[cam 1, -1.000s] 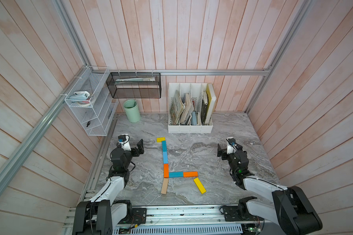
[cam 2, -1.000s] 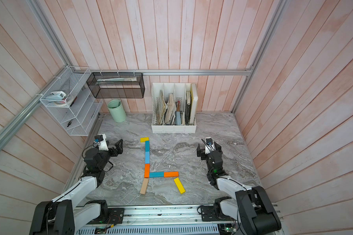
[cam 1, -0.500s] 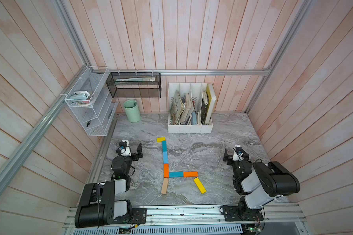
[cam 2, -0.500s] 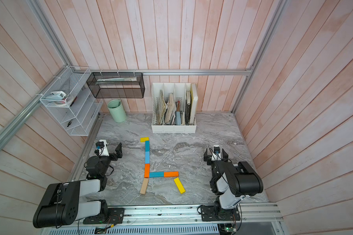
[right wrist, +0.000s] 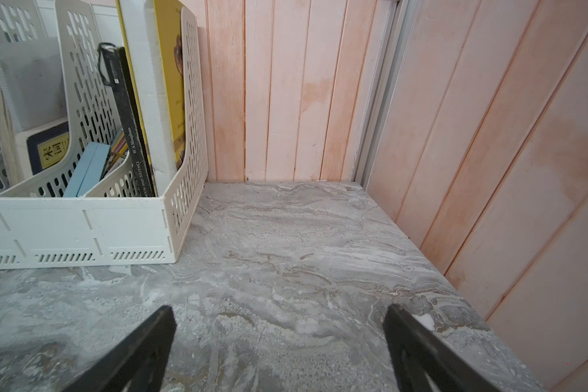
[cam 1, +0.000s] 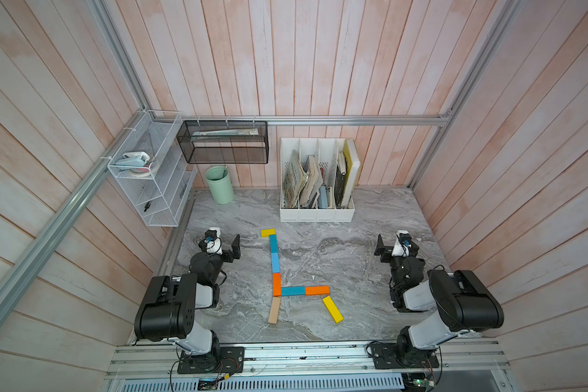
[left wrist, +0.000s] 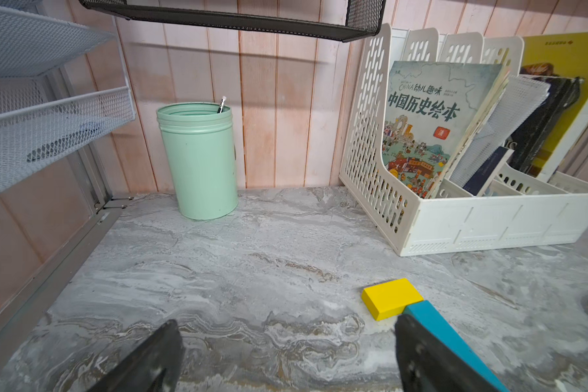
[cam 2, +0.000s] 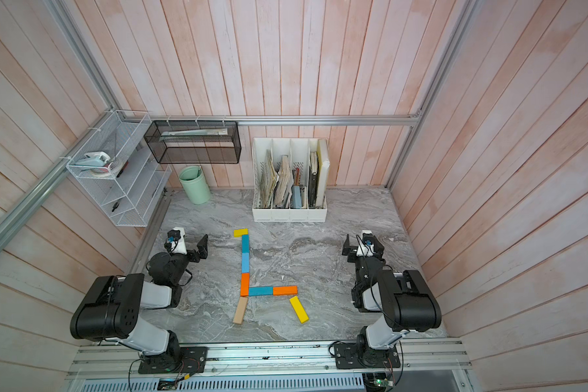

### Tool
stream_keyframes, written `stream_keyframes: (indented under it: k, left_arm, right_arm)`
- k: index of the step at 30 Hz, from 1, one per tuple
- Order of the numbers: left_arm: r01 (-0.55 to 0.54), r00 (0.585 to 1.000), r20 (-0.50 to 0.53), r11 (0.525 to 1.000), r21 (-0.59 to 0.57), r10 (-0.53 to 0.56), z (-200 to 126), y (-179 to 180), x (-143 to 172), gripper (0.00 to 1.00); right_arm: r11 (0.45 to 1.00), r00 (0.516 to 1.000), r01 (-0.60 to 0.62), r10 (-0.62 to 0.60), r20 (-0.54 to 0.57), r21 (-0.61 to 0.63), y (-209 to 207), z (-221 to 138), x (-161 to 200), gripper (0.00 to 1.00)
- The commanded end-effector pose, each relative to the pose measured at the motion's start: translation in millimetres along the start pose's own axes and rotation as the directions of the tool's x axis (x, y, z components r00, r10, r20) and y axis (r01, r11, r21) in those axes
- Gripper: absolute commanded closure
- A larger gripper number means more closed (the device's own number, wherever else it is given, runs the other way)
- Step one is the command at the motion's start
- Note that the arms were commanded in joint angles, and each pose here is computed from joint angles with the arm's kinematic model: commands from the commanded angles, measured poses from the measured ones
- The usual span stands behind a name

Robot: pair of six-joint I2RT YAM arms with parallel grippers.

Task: Assemble a giraffe with building blocks
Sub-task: Reset both arms

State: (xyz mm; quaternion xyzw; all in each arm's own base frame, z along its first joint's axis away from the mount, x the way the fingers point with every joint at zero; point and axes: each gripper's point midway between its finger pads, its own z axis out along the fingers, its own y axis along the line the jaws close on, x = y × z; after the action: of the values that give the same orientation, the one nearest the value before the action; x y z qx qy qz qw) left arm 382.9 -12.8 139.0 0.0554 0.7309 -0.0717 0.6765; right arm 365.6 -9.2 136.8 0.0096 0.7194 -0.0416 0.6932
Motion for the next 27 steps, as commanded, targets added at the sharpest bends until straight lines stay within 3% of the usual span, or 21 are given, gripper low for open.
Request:
stream_keyframes:
  k: [1,4,27]
  left_arm:
    - [-0.01,1.0,-0.023,1.0,0.028,0.01,-1.2,-4.3,6.6,0.0]
    - [-0.01,1.0,-0.023,1.0,0.025,0.011,-1.6,-3.8,6.8,0.0]
    - [-0.01,1.0,-0.023,1.0,0.028,0.011,-1.5,-4.5,6.3,0.0]
  right_arm:
    - [1.0,0.999,-0.025,0.025,-0.025,-0.017,1.9,2.8,3.4,0.02]
    - [0.995,0.998,-0.056,0.059,-0.037,0.078,-14.1,6.5,5.2,0.02]
    - [0.996,0.995,-0.081,0.084,-0.053,0.042,-14.9,8.8,7.7,0.02]
